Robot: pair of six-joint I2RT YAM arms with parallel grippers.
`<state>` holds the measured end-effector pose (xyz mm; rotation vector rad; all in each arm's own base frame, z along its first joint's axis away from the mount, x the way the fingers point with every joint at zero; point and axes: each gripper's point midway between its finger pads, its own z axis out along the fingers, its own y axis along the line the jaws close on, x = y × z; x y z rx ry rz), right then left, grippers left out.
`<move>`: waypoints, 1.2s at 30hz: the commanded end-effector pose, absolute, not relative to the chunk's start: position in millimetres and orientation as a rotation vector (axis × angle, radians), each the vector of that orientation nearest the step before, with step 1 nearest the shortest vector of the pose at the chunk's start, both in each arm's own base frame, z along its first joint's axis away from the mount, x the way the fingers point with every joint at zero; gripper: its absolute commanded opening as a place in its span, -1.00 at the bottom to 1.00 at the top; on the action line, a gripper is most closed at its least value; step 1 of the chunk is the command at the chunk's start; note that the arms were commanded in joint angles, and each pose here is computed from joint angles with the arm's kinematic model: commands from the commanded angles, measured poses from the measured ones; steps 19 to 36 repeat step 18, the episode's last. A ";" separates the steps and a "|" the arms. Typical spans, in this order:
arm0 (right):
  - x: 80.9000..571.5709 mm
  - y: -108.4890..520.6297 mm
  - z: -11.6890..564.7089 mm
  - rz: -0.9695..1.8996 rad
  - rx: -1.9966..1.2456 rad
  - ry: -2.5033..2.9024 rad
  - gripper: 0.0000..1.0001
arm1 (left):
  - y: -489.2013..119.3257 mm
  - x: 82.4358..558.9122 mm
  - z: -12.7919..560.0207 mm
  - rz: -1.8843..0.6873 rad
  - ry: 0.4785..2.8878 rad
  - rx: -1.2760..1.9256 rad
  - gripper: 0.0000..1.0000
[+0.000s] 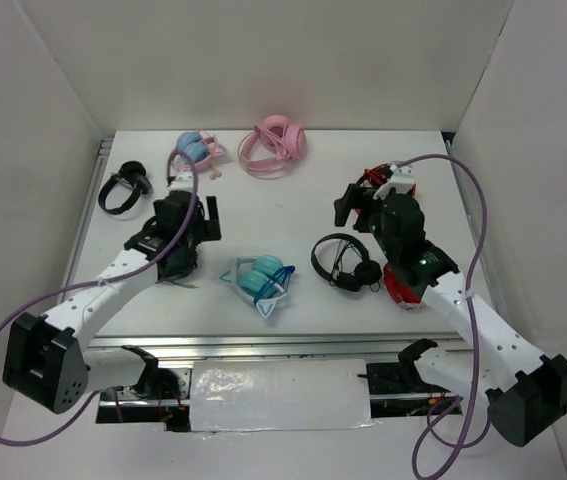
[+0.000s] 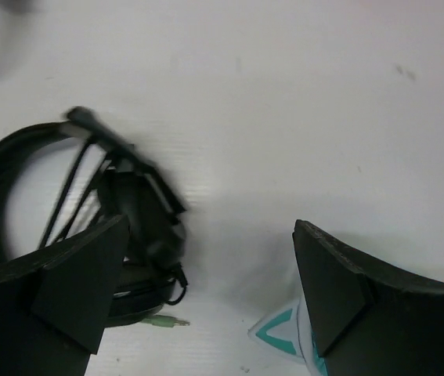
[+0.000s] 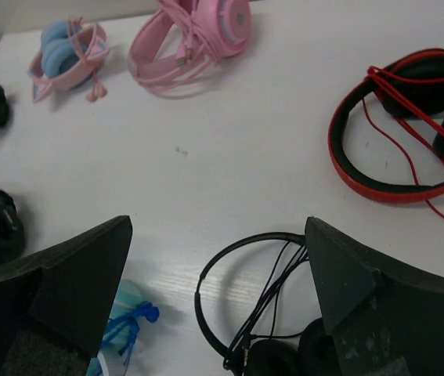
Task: Wrap the headphones
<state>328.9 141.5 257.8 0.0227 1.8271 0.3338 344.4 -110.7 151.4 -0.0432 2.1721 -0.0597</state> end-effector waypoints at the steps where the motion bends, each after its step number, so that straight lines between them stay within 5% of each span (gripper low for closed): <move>1: 323.3 126.6 264.8 0.428 0.203 1.799 0.99 | -60.2 343.1 192.1 0.008 2.074 -0.374 0.99; 11: 291.8 86.1 255.3 0.385 0.373 1.749 0.99 | 25.4 267.4 244.6 0.076 1.706 -0.900 0.98; 36: 279.1 73.4 268.7 0.391 0.392 1.660 0.99 | 26.2 260.5 252.3 0.030 1.646 -0.886 0.99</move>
